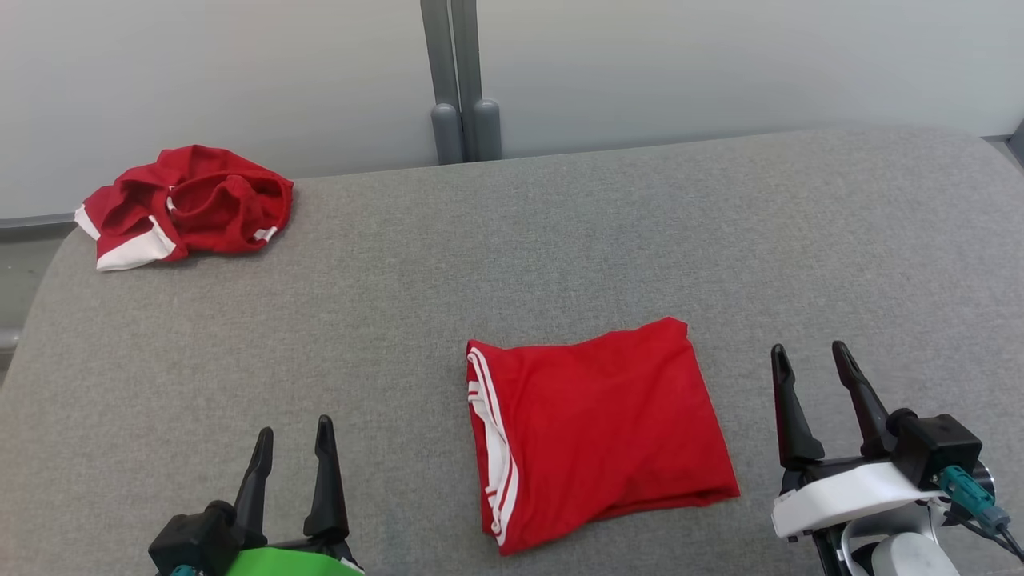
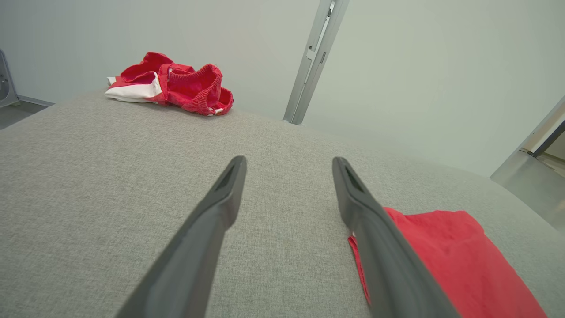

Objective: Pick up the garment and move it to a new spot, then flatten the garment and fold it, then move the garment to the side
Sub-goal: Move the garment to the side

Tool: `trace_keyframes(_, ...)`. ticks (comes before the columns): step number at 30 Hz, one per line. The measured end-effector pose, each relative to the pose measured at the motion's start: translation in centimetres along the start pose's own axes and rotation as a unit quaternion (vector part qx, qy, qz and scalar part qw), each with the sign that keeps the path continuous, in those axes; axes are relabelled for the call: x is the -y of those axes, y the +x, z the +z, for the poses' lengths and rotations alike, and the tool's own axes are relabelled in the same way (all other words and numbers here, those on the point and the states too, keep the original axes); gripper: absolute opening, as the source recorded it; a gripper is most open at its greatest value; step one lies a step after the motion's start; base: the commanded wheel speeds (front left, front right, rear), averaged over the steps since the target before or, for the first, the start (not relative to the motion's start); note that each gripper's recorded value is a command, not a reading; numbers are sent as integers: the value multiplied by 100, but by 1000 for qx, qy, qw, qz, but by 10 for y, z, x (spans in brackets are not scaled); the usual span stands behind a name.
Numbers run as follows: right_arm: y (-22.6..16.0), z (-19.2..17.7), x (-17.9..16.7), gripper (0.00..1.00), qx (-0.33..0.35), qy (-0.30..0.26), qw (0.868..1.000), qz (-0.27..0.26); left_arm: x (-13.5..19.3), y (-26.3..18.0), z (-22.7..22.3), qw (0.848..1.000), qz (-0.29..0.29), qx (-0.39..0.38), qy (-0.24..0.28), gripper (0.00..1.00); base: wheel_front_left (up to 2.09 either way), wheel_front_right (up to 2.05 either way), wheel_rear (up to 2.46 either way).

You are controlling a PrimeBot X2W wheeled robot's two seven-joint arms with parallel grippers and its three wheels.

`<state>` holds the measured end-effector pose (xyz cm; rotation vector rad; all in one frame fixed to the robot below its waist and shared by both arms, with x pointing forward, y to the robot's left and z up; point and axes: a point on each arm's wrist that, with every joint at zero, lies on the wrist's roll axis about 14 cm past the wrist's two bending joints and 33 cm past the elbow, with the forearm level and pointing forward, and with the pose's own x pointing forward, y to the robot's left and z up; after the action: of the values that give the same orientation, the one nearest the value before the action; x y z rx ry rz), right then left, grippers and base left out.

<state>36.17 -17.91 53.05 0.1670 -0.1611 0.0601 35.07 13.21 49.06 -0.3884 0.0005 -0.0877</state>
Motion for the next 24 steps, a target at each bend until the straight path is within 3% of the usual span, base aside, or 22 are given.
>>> trace_keyframes(17, -1, -7, -3, 100, -11, 3, 1000, 4, -2, -1, 0, 1000, 0, 2, 8, 100, 0, 0, 0)
trace_keyframes(24, 4, -21, 6, 100, -49, 15, 999, -11, -2, -1, -2, 1000, 0, 1, 10, 100, 0, 0, 0)
